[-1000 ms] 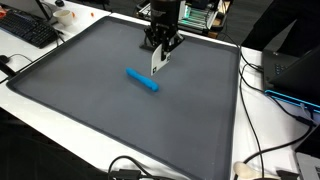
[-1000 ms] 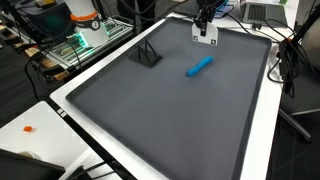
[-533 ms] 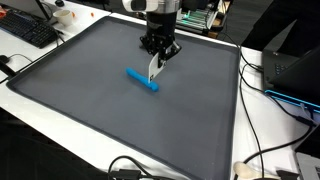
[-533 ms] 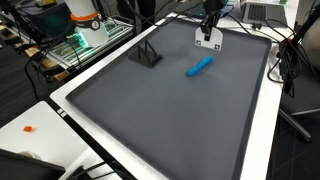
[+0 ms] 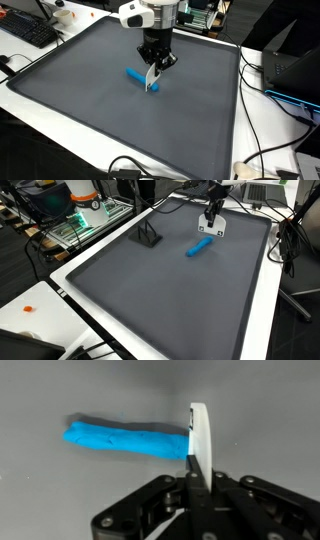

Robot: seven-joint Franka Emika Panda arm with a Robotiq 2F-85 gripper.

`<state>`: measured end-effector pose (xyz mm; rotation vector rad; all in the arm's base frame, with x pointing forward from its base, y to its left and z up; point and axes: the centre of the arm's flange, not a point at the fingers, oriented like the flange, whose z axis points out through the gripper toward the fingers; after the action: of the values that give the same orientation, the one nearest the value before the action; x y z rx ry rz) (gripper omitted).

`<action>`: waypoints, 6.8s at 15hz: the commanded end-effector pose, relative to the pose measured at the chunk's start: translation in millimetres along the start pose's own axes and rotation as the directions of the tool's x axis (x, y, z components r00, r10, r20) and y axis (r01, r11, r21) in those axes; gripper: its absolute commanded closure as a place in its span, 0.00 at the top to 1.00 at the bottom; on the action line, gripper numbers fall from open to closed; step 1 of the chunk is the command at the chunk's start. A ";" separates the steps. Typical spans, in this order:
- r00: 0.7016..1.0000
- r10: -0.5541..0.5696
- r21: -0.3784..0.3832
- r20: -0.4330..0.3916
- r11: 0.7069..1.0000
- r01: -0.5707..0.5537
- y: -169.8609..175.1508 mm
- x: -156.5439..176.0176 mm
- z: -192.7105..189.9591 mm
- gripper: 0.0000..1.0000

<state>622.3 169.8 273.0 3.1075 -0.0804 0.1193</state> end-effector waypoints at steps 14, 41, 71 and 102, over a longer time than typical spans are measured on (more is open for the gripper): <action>1.000 -0.016 -0.059 0.023 0.998 0.017 -3.0 11.8 33.1 0.01; 0.983 -0.021 -0.069 0.180 0.997 0.034 7.4 2.5 55.3 0.01; 0.992 -0.014 -0.035 0.125 0.999 0.018 35.2 17.4 -8.3 0.01; 0.995 0.010 -0.062 0.095 0.998 -0.005 44.5 22.5 35.9 0.01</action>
<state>650.1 124.9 256.3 3.0592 -0.0802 -0.0410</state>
